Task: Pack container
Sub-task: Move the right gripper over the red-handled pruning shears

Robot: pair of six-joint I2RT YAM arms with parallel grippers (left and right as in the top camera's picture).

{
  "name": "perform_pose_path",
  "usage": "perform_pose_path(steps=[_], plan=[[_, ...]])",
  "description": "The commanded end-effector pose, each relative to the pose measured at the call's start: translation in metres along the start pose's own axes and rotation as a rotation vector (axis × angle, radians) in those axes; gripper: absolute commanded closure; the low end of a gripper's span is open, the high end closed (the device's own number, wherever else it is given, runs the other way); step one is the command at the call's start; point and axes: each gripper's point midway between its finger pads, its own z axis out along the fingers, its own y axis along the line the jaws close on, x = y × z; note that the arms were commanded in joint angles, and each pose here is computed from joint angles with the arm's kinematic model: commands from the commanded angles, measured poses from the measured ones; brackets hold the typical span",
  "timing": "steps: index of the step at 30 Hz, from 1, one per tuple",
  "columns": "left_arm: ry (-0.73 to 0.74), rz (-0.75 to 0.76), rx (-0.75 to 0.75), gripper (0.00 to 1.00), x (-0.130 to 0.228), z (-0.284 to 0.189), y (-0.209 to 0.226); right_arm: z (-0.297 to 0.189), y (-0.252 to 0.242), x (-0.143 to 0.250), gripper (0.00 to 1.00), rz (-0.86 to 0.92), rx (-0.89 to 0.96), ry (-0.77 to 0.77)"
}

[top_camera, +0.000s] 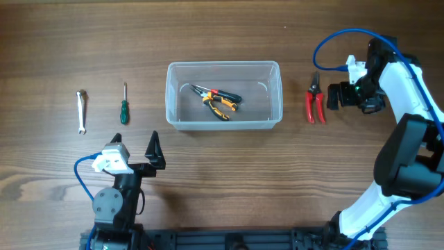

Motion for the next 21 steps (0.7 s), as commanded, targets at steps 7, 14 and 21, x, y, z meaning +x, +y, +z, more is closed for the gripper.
perform_pose_path(steps=[7,14,21], plan=[[-0.002,0.009,0.008,0.0,0.0,0.0,-0.001,0.013,0.009,-0.006,0.0,-0.031,-0.029,-0.003],[-0.002,0.009,0.008,0.0,0.0,0.0,-0.001,0.017,0.024,-0.018,0.0,-0.075,-0.044,-0.036],[-0.002,0.009,0.008,0.0,0.0,0.0,-0.001,0.037,0.022,-0.011,0.0,-0.126,-0.036,0.022]])
